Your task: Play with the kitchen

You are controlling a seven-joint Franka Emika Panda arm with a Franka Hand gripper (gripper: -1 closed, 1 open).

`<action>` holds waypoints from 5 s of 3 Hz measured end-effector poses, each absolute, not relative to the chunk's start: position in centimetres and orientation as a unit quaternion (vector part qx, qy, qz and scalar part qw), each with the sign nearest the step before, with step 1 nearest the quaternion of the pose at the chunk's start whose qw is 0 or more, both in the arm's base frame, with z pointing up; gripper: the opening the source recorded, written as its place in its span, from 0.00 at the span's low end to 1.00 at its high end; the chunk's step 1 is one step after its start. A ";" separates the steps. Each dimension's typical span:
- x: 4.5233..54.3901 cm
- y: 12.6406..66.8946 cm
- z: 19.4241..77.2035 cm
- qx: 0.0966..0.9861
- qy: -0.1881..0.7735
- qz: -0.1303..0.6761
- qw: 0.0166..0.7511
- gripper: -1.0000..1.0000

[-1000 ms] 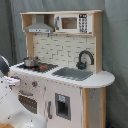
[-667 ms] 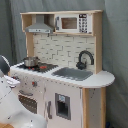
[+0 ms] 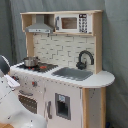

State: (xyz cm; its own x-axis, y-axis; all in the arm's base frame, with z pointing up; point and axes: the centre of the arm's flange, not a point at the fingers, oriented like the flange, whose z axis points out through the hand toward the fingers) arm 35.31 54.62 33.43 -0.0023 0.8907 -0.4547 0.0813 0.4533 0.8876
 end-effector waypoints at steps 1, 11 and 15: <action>35.3 54.6 33.5 0.425 0.599 0.375 0.565 0.00; 29.9 57.8 33.2 0.528 0.521 0.513 0.431 1.00; 27.2 59.6 36.4 0.407 0.570 0.459 0.546 1.00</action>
State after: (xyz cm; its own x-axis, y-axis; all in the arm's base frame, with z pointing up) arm 27.18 59.63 36.36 -0.0716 0.9659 -0.2487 -0.0377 0.2465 0.9684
